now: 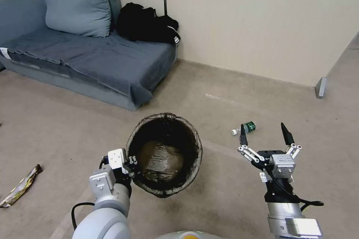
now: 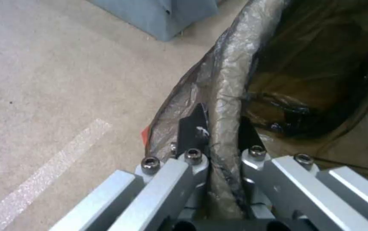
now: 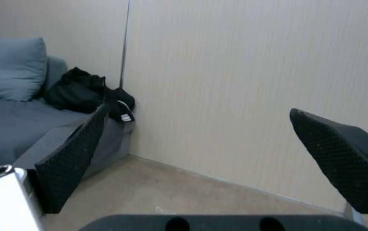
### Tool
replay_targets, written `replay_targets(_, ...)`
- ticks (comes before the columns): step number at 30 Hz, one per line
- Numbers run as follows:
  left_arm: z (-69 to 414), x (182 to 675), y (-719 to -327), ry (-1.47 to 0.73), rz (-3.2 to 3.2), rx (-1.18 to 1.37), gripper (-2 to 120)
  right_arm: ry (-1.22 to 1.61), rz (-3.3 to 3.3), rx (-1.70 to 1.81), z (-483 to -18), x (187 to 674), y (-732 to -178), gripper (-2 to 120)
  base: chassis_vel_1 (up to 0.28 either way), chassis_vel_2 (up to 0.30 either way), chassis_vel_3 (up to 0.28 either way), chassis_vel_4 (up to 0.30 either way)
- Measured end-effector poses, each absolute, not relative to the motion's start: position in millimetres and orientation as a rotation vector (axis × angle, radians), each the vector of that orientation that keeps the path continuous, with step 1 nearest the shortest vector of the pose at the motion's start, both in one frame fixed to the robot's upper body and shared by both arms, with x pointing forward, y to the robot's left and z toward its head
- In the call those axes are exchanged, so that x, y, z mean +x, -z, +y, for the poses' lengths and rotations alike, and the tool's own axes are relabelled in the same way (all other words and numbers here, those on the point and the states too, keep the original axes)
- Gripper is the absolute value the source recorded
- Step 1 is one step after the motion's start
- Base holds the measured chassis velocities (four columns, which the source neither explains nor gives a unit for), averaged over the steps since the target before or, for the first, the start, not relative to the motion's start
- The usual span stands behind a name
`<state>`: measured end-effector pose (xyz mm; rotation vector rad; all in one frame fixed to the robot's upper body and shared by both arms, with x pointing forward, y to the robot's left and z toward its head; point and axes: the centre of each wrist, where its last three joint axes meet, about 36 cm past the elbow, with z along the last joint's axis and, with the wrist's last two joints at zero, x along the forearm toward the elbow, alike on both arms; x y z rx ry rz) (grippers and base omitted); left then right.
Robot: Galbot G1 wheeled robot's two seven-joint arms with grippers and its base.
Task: Pick up the trash bin, then pick up the garbage from the floor and place it into the trash bin.
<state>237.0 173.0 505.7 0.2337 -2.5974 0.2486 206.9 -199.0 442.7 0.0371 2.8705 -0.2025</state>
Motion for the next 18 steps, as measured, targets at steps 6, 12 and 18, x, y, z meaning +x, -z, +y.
replay_targets(6,172.6,237.2,-504.7,-0.248,-2.597,0.232,0,0.203,2.874,0.038,-199.2,207.1,-441.2,100,0.000,0.000,0.000,0.000)
replay_targets(12,171.9,237.9,-503.3,-0.250,-2.596,0.231,0,0.204,2.874,0.035,-199.2,207.1,-440.6,100,-0.027,0.043,0.040,-0.038)
replay_targets(18,171.3,238.9,-502.2,-0.251,-2.597,0.228,0,0.205,2.873,0.035,-199.4,207.2,-440.5,100,-0.135,0.138,0.142,-0.143)
